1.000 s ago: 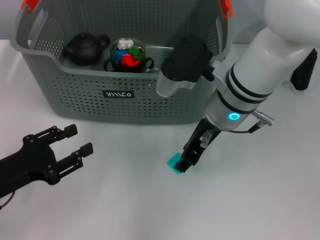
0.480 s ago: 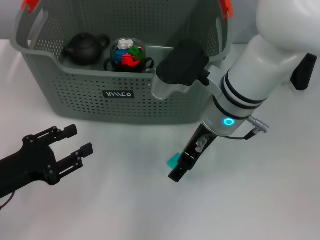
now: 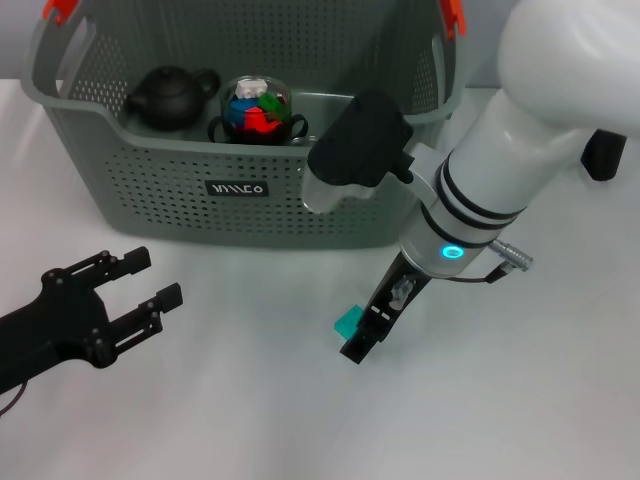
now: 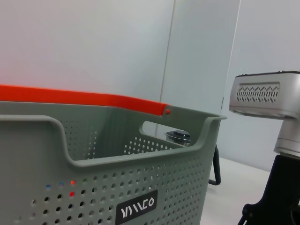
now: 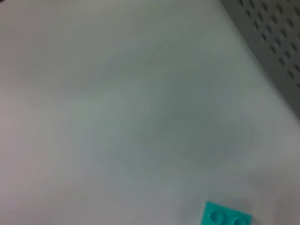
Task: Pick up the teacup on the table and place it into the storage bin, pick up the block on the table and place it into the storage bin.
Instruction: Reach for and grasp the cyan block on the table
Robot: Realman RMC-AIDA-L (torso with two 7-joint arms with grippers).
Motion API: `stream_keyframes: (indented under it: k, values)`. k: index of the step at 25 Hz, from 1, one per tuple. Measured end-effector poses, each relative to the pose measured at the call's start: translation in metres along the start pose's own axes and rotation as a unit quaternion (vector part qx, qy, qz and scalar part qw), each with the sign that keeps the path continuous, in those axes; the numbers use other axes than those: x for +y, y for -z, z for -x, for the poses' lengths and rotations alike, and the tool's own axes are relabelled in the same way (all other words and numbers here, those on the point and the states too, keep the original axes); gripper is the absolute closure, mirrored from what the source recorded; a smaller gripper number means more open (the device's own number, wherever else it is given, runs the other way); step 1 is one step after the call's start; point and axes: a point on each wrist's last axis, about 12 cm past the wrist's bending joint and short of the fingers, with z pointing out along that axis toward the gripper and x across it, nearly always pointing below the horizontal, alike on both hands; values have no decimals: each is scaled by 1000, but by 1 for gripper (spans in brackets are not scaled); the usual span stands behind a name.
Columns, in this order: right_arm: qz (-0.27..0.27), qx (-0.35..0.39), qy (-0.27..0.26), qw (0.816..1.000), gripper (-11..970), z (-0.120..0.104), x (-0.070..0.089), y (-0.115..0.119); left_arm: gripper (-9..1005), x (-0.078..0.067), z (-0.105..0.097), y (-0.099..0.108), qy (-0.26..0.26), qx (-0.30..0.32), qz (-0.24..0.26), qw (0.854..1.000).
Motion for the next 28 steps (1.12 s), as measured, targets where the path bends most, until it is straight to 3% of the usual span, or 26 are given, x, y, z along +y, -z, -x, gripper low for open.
stream_keyframes:
  k: [28]
  values:
    - [-46,12,-5,999,132,-2,-7,-4,386,0,0,0,0,0,0,1000]
